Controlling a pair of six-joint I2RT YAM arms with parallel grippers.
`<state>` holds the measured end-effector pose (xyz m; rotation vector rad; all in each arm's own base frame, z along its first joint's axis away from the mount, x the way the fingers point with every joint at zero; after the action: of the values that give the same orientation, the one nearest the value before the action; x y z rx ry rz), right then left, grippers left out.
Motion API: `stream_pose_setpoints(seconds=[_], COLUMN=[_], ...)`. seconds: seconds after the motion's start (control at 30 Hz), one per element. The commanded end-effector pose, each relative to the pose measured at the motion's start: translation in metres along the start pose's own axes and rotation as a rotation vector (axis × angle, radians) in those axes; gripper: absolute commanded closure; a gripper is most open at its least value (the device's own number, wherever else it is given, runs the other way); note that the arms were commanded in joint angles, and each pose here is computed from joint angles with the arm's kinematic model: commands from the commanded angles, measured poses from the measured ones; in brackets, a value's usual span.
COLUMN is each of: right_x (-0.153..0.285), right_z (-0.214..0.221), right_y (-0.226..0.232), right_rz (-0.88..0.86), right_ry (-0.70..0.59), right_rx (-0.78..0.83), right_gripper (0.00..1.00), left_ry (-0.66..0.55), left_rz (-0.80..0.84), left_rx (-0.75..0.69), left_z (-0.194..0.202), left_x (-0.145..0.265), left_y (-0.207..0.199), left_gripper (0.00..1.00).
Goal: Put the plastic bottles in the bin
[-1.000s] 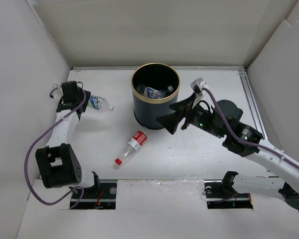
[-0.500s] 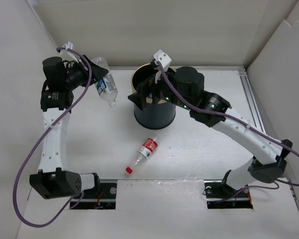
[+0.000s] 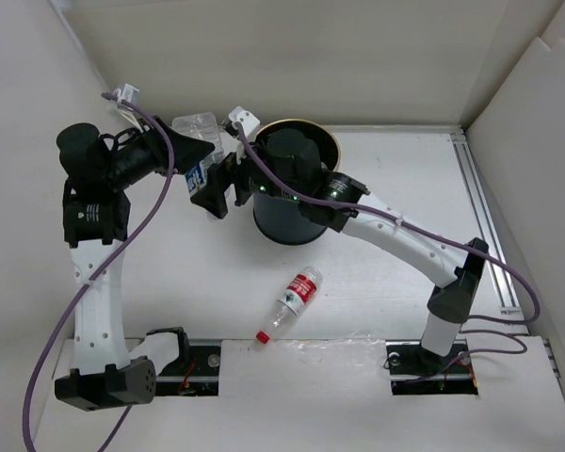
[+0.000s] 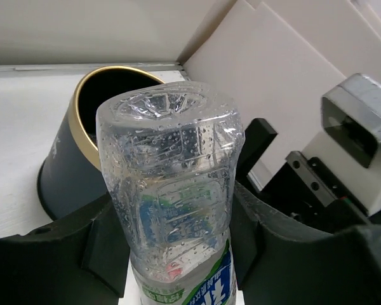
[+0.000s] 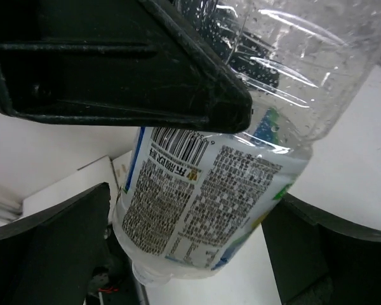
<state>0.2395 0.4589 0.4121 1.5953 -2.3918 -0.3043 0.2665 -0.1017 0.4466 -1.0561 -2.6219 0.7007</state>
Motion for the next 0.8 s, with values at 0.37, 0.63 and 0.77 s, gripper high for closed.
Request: stream_pose_setpoints(seconds=[0.37,0.63,0.77], right_x=[0.012,0.053,0.067], right_z=[-0.047,-0.068,-0.069], right_y=[-0.006,-0.132,-0.180], right_rz=[0.126,0.467,0.568], right_ry=[-0.241,-0.251,-0.251], right_rx=[-0.079,-0.080,-0.090], right_gripper=[1.00,1.00,1.00], left_ry=[-0.149,-0.233,-0.142], left_rz=[0.056,-0.256,-0.225], left_rx=[-0.001,0.049,-0.009], left_z=[-0.030,-0.034,-0.008], left_x=[0.013,0.015,0.010], left_y=[-0.035,0.015,0.025], left_gripper=[0.00,0.00,0.00])
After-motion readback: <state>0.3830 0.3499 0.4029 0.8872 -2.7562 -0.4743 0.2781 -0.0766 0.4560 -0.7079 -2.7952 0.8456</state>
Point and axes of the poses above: each gripper's point midway between its finger pads, its own x axis back along the fingers, its own y axis along the line the jaws close on, z = x × y, the point moved 3 cm from there along x, back along the fingers, and after that the axes turned 4 degrees about -x, right-handed, at the moved point
